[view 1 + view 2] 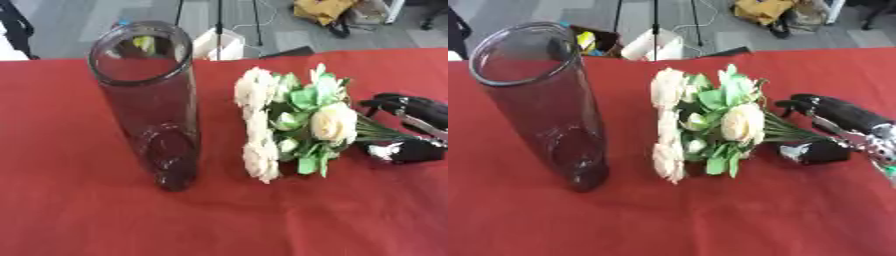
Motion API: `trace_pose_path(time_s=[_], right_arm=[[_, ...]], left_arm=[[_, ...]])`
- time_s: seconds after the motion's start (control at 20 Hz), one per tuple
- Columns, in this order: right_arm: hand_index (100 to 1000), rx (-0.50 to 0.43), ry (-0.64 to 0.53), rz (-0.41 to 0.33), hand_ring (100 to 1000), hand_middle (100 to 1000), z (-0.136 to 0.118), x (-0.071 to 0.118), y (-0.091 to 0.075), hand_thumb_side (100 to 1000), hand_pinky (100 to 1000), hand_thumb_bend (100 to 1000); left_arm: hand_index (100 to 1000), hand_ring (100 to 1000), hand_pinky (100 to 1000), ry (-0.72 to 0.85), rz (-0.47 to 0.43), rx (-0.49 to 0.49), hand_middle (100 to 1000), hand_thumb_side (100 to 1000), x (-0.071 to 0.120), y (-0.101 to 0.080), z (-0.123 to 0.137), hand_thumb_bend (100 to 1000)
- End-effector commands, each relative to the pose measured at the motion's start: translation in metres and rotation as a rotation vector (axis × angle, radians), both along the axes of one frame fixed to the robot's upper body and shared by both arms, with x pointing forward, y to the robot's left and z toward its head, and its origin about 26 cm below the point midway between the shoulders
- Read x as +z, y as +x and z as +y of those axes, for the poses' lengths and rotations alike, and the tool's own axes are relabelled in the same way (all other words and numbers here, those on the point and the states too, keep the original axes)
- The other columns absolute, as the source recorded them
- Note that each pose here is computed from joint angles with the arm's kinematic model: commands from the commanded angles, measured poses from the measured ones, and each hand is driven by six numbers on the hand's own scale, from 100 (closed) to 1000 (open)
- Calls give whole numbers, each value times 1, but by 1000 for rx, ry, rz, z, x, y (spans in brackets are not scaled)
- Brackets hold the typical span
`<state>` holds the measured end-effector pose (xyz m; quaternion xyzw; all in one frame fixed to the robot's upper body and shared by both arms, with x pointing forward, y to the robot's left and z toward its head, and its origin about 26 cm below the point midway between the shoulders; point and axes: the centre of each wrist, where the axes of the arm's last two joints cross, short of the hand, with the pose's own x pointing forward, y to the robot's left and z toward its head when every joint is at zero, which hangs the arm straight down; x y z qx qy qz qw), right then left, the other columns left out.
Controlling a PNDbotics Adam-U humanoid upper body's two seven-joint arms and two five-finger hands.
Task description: Arrange flowers into the vase.
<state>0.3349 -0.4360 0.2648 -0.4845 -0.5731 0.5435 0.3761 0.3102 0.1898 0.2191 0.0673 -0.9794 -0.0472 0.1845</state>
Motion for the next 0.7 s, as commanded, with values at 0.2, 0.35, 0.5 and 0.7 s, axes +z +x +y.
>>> trace_pose_path(time_s=[0.2,0.35,0.5,0.7], right_arm=[[890,10,-33,-15,922,582,5,10,-2,711,893,243],[865,10,-22,-15,886,520,6,9,-1,693,863,206],[825,9,-11,-14,828,427,6,9,-1,668,809,139],[797,9,-6,-16,796,378,7,10,0,649,768,100]], left_arm=[[873,618,717,12,-25,-16,794,1000,6,-3,-3,100],[873,617,717,13,-24,-17,794,1000,6,-3,-3,100],[872,616,717,14,-21,-17,794,1000,6,-3,-4,100],[871,615,717,16,-19,-17,794,1000,6,-3,-4,100]])
